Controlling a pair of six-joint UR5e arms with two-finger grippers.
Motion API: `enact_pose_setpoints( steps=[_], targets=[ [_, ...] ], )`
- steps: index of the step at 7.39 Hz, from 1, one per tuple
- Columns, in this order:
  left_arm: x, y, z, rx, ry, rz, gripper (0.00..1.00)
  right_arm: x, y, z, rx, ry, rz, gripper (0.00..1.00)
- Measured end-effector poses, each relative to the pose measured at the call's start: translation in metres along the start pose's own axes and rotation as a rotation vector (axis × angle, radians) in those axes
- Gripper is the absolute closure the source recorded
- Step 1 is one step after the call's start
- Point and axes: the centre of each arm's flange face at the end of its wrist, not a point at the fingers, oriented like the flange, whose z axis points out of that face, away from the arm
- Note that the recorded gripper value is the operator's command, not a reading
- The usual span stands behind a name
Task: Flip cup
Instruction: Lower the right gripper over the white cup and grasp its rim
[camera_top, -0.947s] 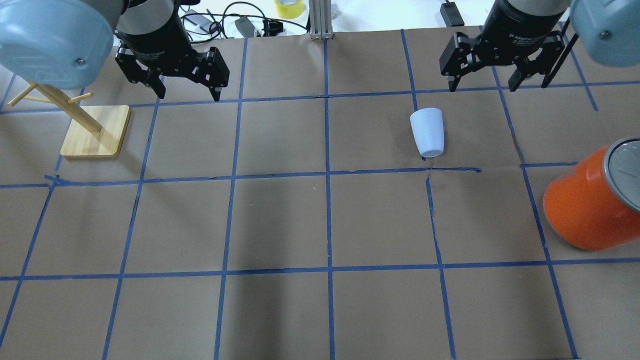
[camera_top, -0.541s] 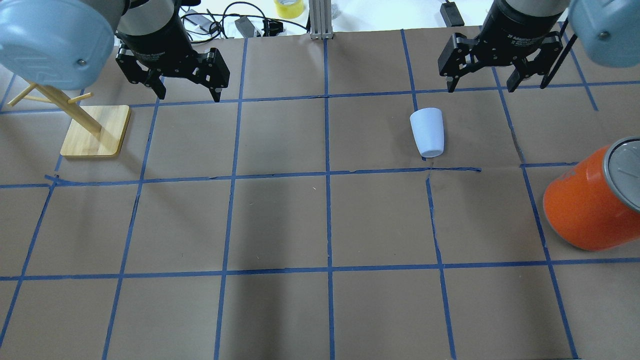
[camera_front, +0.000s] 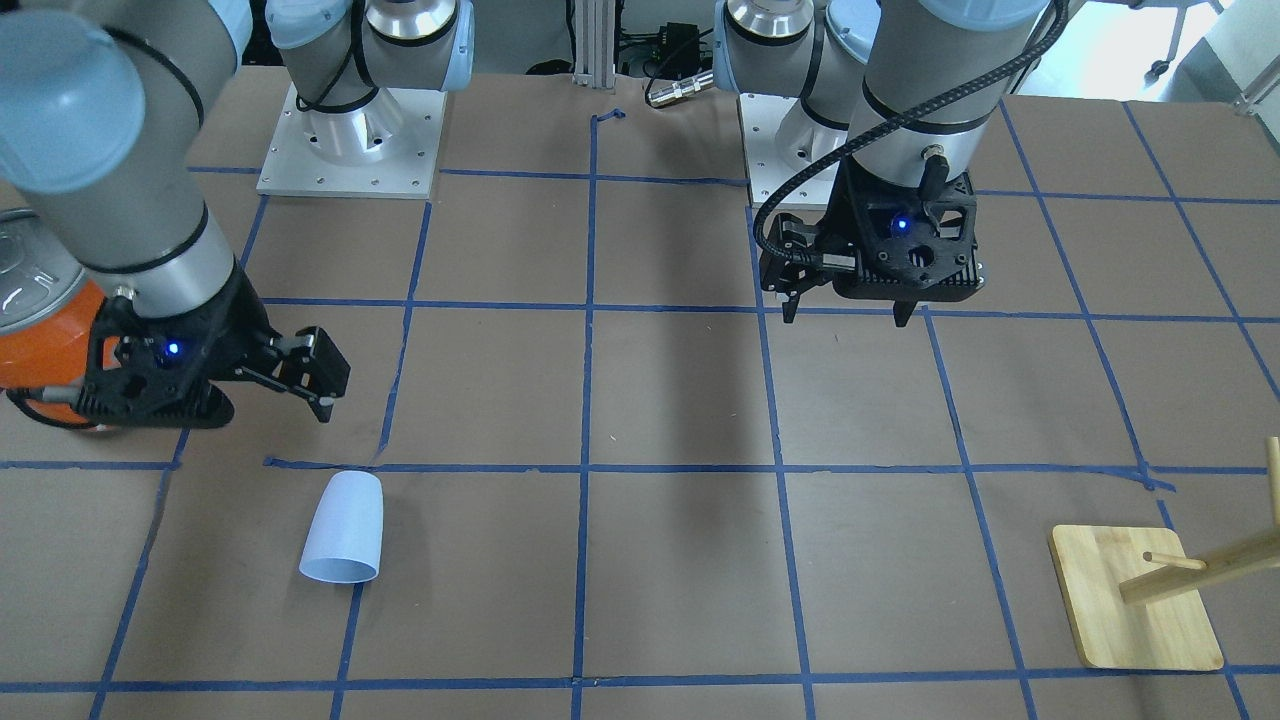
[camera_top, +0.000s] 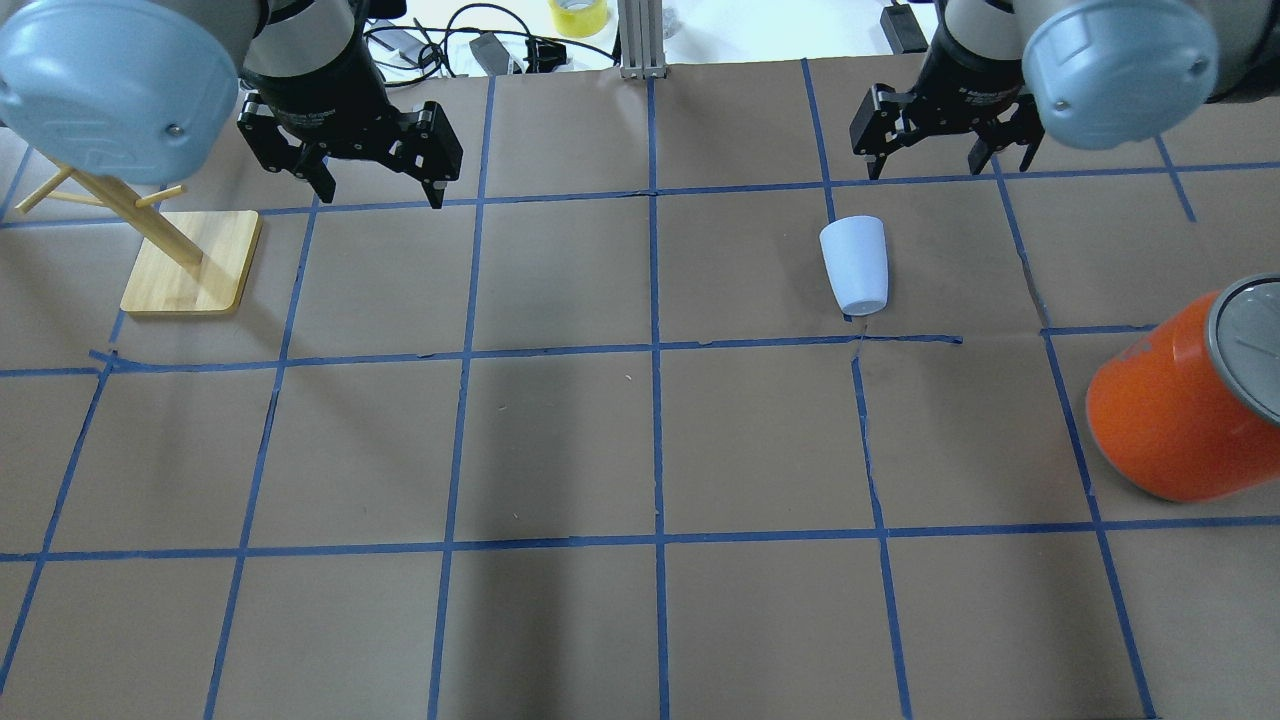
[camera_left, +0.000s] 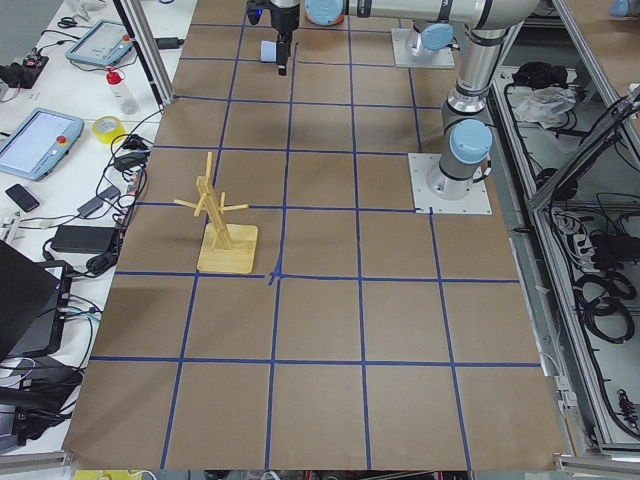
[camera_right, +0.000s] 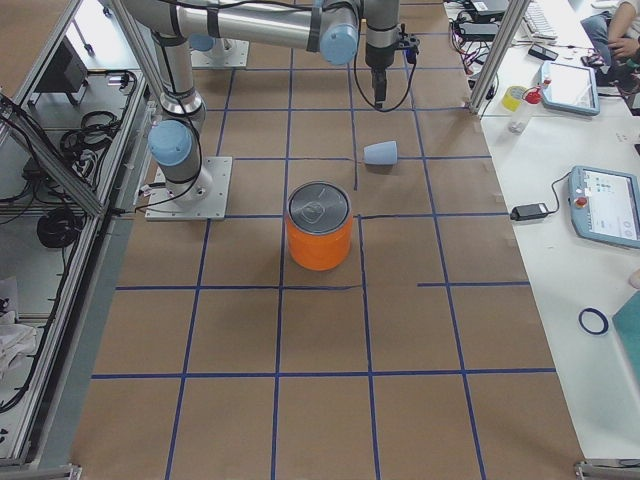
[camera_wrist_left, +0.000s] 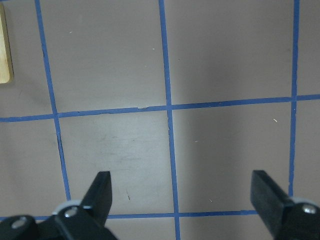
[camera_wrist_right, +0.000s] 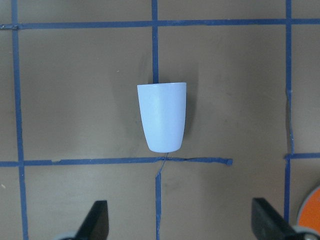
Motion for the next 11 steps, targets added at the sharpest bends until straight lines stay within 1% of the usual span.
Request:
enact_pose_setpoints(
  steps=[1,3,4,6,9,10,11],
  targets=[
    [0.001,0.001,0.004,-0.006,0.0,-0.001,0.0,0.0,-0.019,0.038,-0.003,-0.001,-0.008,0.0],
    [0.002,0.0,0.01,-0.001,0.001,0.0,0.0,-0.001,-0.045,0.118,-0.036,-0.002,-0.016,0.0],
    [0.002,0.0,0.011,0.003,0.001,0.0,0.0,-0.002,-0.049,0.142,-0.049,-0.002,-0.032,0.0],
    [0.002,-0.001,0.012,0.005,0.002,0.0,0.0,-0.002,-0.048,0.16,-0.074,-0.003,-0.059,0.0],
    [0.002,-0.001,0.012,0.005,0.001,0.002,0.0,-0.004,-0.039,0.187,-0.11,-0.012,-0.064,0.0],
    [0.002,-0.001,0.012,0.005,0.001,0.001,0.0,-0.004,-0.04,0.202,-0.115,-0.009,-0.07,0.0],
    [0.002,-0.001,0.013,0.005,0.001,0.001,0.0,-0.003,-0.043,0.211,-0.103,-0.004,-0.071,0.0]
  ],
)
